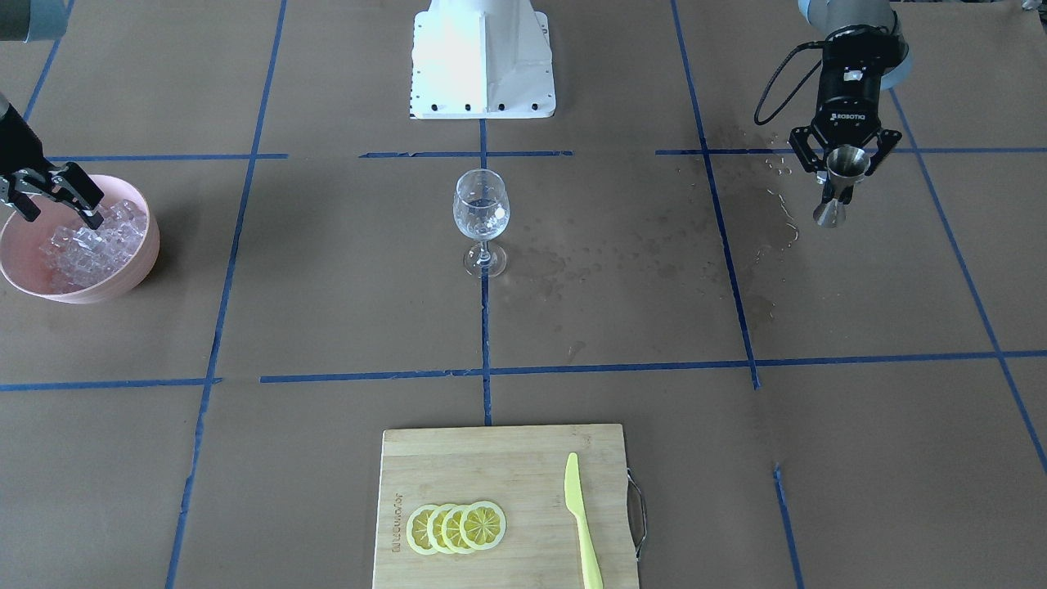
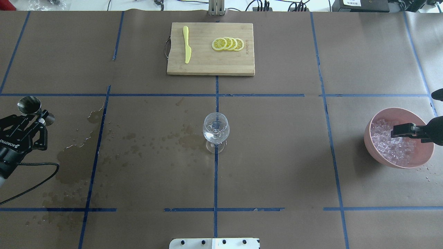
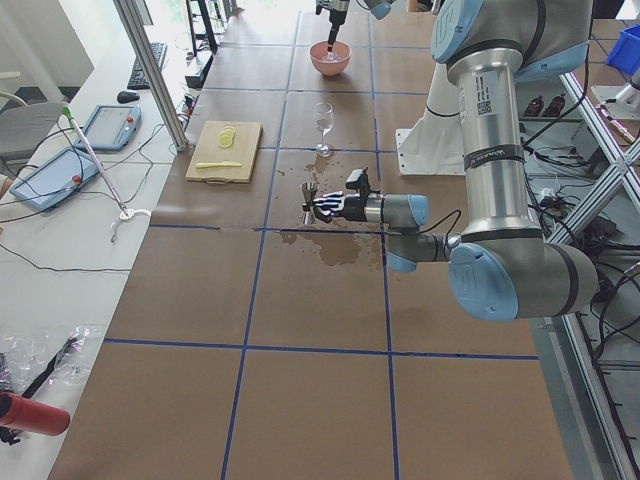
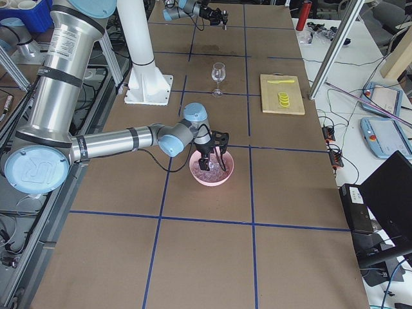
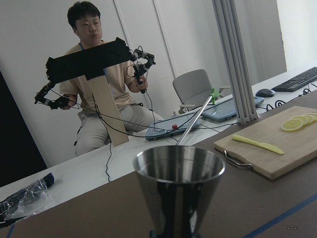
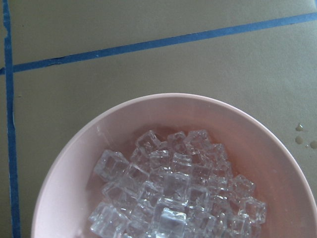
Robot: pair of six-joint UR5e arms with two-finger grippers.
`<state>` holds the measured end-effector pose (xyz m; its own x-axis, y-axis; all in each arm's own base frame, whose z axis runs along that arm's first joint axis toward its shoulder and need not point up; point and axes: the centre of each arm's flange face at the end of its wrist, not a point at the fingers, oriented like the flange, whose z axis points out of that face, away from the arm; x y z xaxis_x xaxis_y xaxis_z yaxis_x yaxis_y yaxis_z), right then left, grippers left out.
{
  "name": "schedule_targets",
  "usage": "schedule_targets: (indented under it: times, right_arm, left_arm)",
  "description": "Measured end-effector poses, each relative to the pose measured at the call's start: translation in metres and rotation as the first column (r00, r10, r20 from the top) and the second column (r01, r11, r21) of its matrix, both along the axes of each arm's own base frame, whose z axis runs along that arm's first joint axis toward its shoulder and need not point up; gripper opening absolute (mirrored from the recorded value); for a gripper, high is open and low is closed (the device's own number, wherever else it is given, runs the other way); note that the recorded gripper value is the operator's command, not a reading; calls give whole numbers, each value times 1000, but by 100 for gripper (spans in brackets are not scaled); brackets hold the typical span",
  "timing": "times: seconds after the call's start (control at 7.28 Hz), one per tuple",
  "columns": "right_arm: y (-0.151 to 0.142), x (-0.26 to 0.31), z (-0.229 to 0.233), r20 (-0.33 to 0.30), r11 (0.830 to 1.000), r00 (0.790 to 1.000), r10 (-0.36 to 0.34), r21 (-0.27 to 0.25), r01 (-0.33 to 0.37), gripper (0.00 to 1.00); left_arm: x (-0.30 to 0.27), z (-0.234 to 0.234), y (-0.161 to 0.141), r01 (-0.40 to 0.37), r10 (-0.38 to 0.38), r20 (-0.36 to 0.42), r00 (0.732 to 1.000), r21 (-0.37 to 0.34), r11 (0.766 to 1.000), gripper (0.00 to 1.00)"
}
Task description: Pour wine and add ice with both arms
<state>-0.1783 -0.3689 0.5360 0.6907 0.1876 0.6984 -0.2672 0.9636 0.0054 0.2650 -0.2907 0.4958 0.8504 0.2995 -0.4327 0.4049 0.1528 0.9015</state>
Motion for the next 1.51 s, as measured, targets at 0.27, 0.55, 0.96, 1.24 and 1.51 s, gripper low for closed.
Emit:
schedule_targets:
  times: [0.27, 0.55, 0.96, 1.24, 1.51]
  right_arm:
    - [0, -10, 7, -4, 1000, 1000, -5, -22, 5, 95]
    - [-5, -19, 11, -5, 1000, 1000, -10, -27, 10, 81]
    - [-8, -23, 11, -6, 1000, 1000, -13, -27, 13, 59]
    - [-9, -24, 13, -7, 1000, 1000, -15, -28, 14, 54]
    - [-9, -23, 13, -8, 999, 1000, -15, -28, 14, 49]
  left_arm:
    - [-1, 2, 0, 0, 0, 6, 1000, -2, 1000, 0]
    - [-3, 5, 1, 0, 0, 13, 1000, -3, 1000, 0]
    - [-3, 10, 1, 0, 0, 18, 1000, -8, 1000, 0]
    - [-3, 12, 1, 0, 1, 21, 1000, -11, 1000, 0]
    - [-2, 15, 1, -1, 1, 16, 1000, -17, 1000, 0]
